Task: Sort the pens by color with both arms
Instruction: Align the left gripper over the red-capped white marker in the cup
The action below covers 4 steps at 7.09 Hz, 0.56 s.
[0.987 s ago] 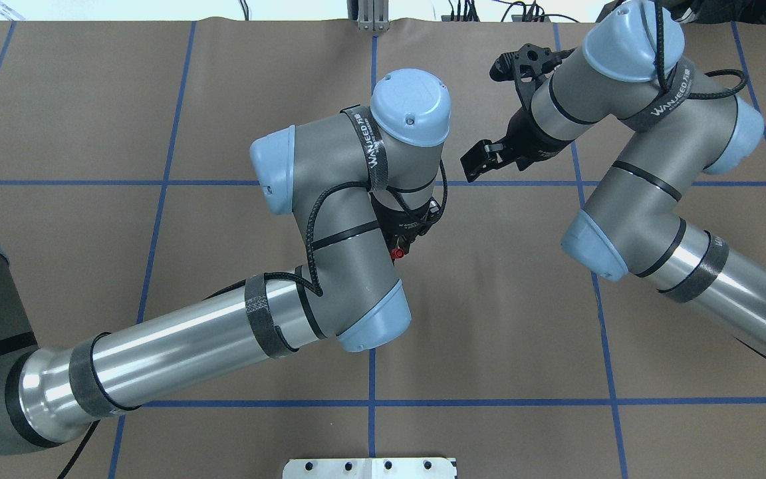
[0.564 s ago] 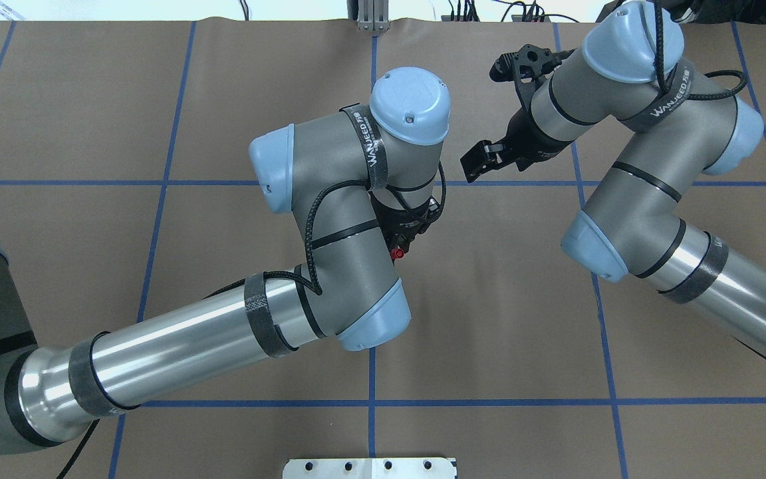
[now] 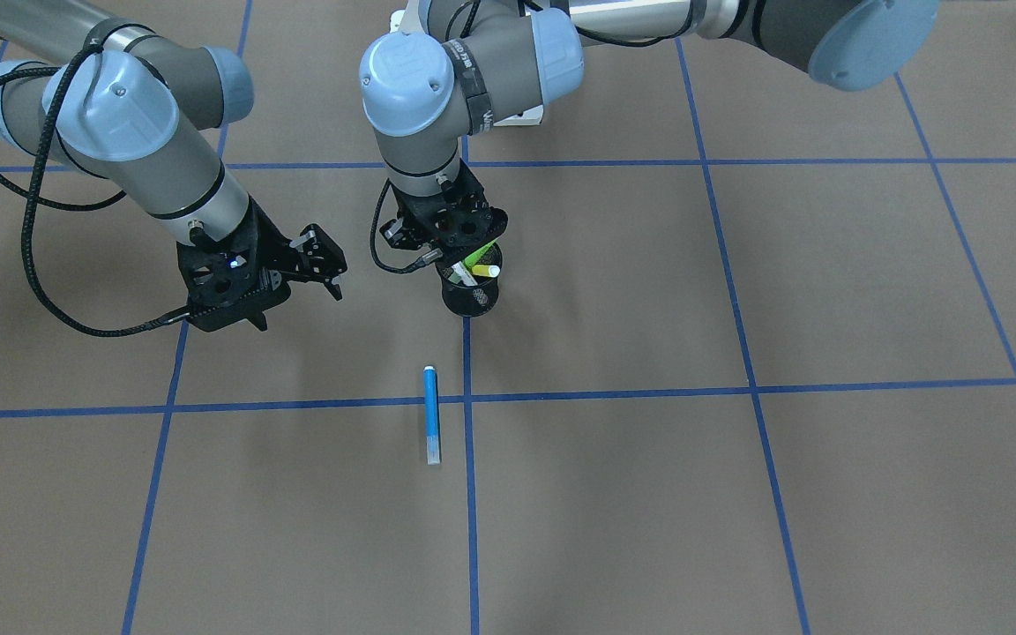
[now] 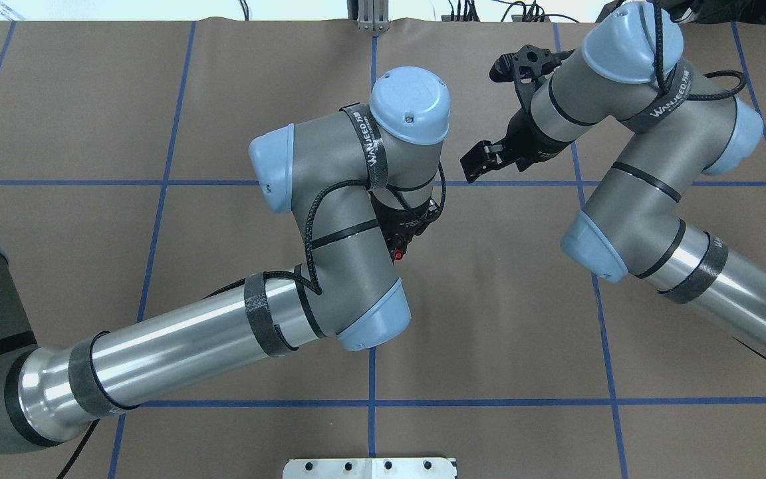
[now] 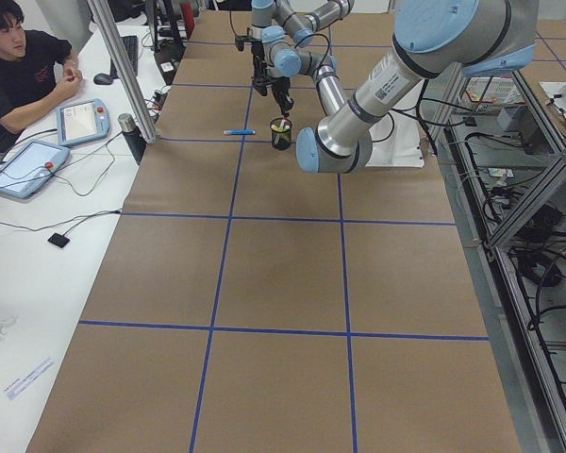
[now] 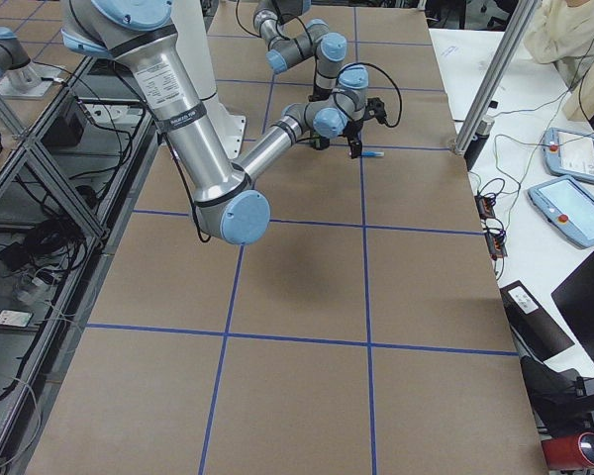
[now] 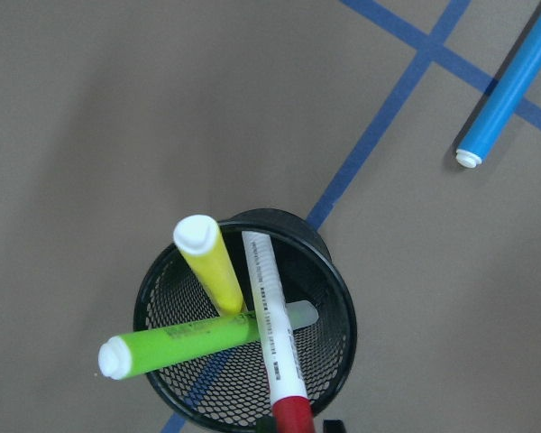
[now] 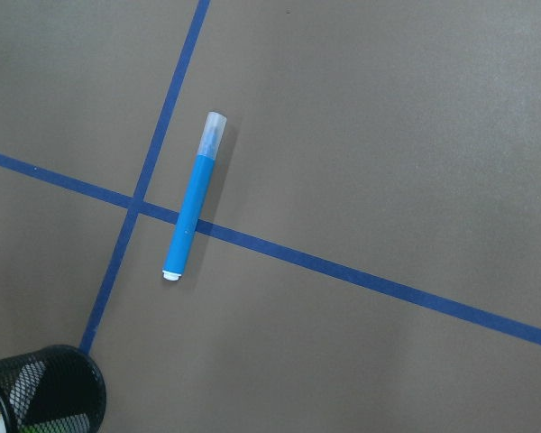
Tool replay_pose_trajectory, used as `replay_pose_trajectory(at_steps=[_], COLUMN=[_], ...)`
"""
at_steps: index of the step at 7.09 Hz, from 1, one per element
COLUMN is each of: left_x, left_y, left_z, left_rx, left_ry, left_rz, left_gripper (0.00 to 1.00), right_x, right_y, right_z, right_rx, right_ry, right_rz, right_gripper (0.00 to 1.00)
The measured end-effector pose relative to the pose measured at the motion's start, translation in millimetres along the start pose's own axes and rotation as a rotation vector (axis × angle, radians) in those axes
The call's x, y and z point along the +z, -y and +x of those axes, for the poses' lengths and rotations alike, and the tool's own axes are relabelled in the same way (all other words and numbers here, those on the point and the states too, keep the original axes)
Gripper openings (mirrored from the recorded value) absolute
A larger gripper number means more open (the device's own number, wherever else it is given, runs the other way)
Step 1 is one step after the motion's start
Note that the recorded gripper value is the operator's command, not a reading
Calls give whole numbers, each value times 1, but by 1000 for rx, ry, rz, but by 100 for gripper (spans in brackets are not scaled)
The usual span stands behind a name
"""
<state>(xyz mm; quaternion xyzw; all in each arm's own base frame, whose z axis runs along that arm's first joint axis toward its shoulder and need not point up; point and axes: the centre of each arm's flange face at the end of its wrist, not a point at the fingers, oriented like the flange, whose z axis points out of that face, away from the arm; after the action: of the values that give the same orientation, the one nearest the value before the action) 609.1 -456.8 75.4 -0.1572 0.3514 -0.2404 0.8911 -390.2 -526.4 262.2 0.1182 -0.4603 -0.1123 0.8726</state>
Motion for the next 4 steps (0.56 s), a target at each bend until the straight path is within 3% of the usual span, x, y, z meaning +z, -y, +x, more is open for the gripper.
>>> replay_pose_trajectory(at_steps=[4], left_x=[-25], left_y=[3], left_z=[-4], left_rx=[-1], left_ry=[-20], left_rz=[4], left_gripper=[12], right_x=[1], right_y=[0], right_z=[0], right_rx=[1], right_ry=[0], right_rz=[-2], right_gripper=[98])
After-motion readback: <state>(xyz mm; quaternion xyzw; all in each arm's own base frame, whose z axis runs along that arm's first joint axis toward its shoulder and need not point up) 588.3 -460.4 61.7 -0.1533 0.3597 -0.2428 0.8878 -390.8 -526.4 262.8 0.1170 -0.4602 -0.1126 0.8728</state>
